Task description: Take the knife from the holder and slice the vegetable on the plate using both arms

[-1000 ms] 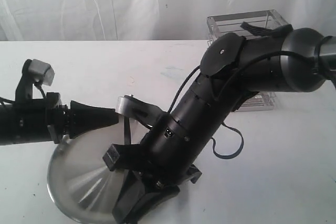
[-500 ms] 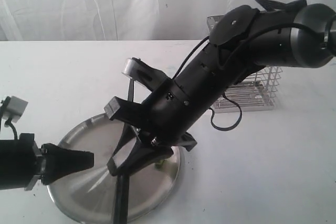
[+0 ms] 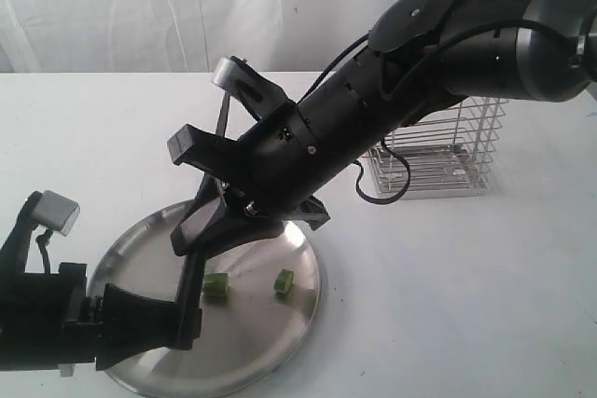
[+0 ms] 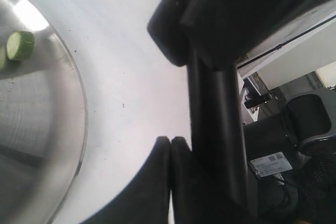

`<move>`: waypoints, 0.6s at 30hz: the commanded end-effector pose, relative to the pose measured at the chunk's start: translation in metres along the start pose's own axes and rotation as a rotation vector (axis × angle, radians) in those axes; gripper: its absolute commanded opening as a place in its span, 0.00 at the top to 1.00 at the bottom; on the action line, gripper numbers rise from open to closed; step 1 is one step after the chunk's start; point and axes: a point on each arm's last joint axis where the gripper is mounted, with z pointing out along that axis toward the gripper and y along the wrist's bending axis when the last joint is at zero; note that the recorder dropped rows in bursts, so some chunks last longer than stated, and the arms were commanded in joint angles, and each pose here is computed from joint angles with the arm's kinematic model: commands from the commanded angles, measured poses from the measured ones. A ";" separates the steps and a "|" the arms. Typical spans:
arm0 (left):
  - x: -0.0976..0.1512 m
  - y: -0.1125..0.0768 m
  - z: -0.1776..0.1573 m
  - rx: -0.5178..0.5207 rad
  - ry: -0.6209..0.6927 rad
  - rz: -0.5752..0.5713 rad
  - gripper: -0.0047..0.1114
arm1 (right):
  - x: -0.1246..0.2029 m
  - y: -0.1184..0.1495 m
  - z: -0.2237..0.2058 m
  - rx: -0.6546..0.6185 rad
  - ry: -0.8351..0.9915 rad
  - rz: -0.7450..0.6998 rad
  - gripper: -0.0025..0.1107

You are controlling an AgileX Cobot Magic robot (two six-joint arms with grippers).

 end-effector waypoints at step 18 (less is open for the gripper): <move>0.001 0.007 -0.001 -0.088 -0.003 0.037 0.96 | -0.009 -0.009 0.003 0.047 -0.059 0.002 0.98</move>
